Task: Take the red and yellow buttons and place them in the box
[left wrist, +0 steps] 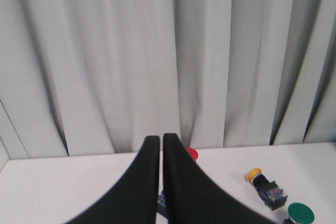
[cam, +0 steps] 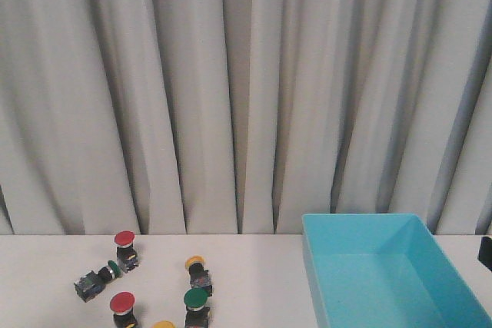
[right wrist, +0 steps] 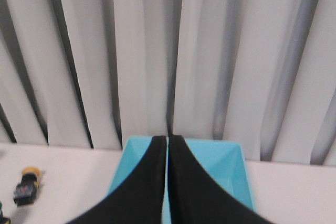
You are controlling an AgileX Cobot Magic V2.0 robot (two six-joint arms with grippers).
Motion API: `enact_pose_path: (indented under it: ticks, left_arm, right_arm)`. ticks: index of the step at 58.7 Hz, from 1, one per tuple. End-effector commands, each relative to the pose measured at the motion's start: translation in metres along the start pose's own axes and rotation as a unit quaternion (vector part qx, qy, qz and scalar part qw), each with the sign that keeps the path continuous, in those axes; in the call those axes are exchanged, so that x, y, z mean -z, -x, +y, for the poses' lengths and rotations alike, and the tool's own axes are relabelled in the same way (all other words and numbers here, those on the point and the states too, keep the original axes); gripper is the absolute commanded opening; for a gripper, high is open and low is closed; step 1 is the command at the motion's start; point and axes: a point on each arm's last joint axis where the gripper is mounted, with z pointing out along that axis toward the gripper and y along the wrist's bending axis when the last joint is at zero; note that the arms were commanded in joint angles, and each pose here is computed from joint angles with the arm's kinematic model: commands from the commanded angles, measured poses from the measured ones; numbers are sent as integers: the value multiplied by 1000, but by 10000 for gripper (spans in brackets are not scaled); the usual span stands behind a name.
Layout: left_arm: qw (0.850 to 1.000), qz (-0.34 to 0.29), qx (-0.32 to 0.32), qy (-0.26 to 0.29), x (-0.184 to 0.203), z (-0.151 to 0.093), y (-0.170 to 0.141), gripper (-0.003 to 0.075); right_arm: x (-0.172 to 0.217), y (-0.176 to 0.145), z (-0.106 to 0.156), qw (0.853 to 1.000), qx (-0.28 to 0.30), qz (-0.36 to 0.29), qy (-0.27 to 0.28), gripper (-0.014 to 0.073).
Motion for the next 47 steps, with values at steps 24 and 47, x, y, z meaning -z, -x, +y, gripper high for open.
enact_pose_path:
  ticks: [24, 47]
  left_arm:
    - [997, 67, 3, -23, -18, -2, 49, 584]
    - [972, 224, 8, -74, -81, -9, 57, 587]
  right_arm:
    - [3, 16, 0, 999, 34, -39, -2, 538]
    - [4, 16, 0, 999, 34, -41, -2, 544]
